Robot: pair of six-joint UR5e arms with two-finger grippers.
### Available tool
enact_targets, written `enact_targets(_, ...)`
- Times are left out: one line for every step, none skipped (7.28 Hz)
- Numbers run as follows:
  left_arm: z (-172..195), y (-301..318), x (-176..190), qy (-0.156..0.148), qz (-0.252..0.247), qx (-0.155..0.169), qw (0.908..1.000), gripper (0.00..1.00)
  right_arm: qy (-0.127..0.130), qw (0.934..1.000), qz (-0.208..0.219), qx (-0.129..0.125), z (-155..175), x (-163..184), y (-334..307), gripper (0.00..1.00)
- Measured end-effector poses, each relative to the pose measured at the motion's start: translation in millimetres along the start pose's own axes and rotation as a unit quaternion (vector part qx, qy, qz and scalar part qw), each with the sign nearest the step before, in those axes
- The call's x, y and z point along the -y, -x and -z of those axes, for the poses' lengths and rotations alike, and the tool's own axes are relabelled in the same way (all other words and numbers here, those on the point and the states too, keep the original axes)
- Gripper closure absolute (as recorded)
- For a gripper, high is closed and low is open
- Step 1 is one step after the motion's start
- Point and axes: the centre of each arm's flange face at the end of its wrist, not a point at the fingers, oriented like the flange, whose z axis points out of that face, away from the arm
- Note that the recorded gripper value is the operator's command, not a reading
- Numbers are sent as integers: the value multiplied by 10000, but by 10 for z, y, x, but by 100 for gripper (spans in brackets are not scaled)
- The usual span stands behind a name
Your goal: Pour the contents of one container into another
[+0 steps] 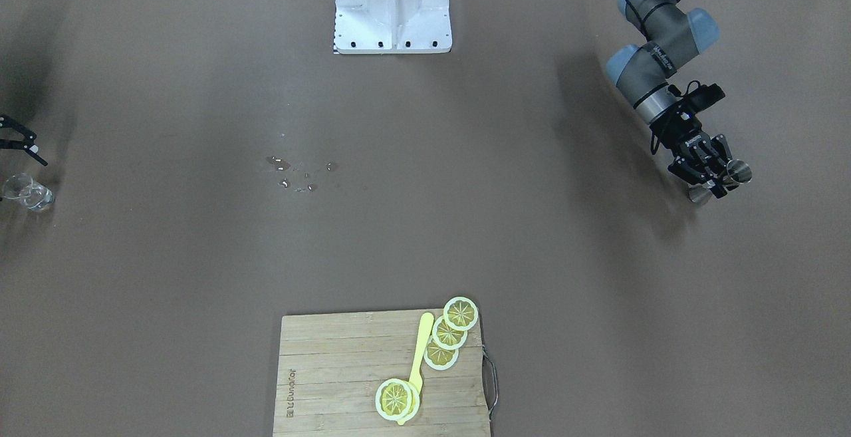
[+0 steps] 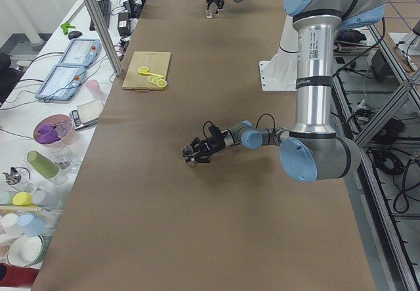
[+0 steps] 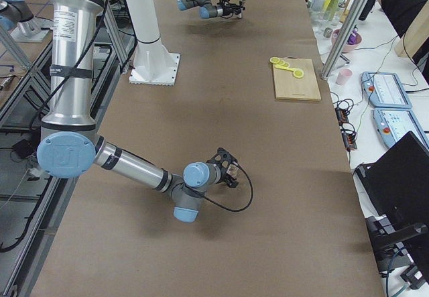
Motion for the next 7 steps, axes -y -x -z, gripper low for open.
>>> enact_targets(6, -12, 6, 4, 0, -5, 10000, 23, 42, 9999, -35, 109, 97, -106, 35, 0)
enact_targets(9, -18, 8, 5, -7, -8, 10000, 4, 105, 9997, -115, 204, 220, -223, 50, 0)
enact_targets(12, -27, 10, 2, -31, -10, 10000, 3, 195, 9991, -237, 281, 358, -366, 63, 0)
enact_targets(22, -43, 25, 0, -62, -11, 10000, 3, 302, 9982, -397, 336, 490, -508, 70, 0)
enact_targets(44, -75, 66, -3, -95, -9, 10000, 3, 451, 9965, -593, 371, 579, -638, 74, 0)
enact_targets(69, -111, 126, -17, -141, 7, 9999, 3, 669, 9930, -898, 384, 626, -735, 40, 0)
enact_targets(93, -111, 204, -29, -177, 18, 9998, 3, 921, 9864, -1310, 375, 651, -773, -34, 0)
